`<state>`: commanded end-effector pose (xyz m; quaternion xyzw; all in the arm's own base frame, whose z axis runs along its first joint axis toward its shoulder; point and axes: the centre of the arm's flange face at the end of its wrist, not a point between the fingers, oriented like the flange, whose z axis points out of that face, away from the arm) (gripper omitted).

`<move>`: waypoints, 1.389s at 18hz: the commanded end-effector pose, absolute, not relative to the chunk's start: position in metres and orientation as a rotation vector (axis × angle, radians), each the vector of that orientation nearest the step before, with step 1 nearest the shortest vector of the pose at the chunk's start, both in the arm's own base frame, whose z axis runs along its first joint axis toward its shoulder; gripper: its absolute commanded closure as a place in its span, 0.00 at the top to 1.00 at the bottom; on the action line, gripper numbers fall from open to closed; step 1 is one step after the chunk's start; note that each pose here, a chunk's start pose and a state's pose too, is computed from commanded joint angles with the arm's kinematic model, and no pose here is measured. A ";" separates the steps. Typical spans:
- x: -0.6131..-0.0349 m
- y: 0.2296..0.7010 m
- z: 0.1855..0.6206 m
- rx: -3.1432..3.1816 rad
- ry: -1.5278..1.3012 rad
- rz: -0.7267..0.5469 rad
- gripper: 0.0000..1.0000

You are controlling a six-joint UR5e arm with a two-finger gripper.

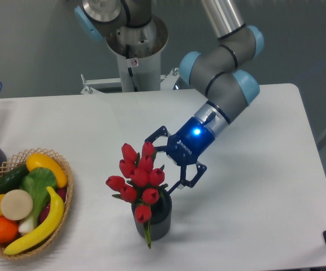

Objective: Pick up the flowers from the vase
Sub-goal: 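Close the gripper around the tulip stems above the vase rim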

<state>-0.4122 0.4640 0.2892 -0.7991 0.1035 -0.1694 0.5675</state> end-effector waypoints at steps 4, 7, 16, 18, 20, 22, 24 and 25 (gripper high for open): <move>-0.405 0.471 0.290 -1.871 0.264 -0.406 0.95; -0.403 0.474 0.288 -1.870 0.270 -0.411 0.64; -0.406 0.471 0.294 -1.869 0.264 -0.400 0.17; -0.406 0.470 0.297 -1.869 0.263 -0.397 0.15; -0.405 0.469 0.304 -1.870 0.251 -0.400 0.14; -0.404 0.468 0.311 -1.871 0.238 -0.402 0.14; -0.407 0.465 0.313 -1.870 0.231 -0.396 0.14; -0.408 0.464 0.315 -1.868 0.232 -0.393 0.14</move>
